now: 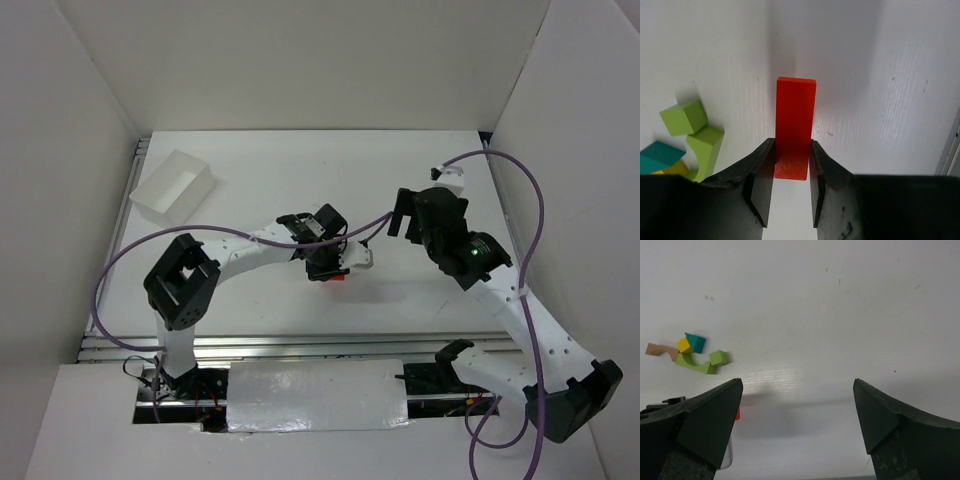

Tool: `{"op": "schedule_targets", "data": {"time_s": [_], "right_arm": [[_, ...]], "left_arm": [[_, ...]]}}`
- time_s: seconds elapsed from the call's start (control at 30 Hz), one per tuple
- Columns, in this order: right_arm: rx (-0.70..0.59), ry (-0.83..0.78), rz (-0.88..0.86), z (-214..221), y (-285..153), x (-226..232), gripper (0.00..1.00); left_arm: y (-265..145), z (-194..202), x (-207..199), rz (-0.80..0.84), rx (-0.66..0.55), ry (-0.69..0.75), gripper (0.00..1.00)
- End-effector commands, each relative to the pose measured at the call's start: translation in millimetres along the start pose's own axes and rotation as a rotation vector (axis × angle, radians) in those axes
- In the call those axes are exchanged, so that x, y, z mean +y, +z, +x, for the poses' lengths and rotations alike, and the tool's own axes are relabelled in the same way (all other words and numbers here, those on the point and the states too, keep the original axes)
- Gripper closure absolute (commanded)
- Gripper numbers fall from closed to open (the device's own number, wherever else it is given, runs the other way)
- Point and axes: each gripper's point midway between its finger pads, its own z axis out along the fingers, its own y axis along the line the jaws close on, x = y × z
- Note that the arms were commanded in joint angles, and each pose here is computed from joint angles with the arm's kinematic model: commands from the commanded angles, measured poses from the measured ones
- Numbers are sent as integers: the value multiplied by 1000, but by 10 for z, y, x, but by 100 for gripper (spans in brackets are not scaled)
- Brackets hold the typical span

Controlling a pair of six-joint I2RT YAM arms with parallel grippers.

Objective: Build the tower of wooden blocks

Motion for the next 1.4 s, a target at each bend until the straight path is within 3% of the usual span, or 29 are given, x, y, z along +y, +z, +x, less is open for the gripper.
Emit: {"op": "schedule_targets", "data": {"time_s": [0.0, 0.5, 0.7, 1.1, 1.27, 1.3, 1.33, 1.37], "right_arm": [[0, 22, 20, 29, -42, -134, 0], [-10, 80, 72, 7, -8, -409, 0], [-3, 86, 69, 18, 24, -425, 0], [-8, 96, 86, 10, 20, -466, 0], [-32, 103, 69, -39, -49, -461, 0], [-32, 103, 71, -36, -54, -467, 0], [-37, 104, 64, -50, -67, -458, 0], [-43, 106, 63, -57, -83, -464, 0]], "left_arm": [[25, -178, 79, 5, -39, 77, 100], [385, -206, 171, -10, -61, 30, 100], [457, -134, 186, -19, -33, 9, 96], [394, -165, 178, -25, -51, 14, 69], [240, -260, 205, -50, -87, 32, 52], [184, -293, 217, -56, -99, 37, 21], [161, -311, 202, -50, -107, 43, 1], [124, -331, 207, -55, -114, 48, 1]]}}
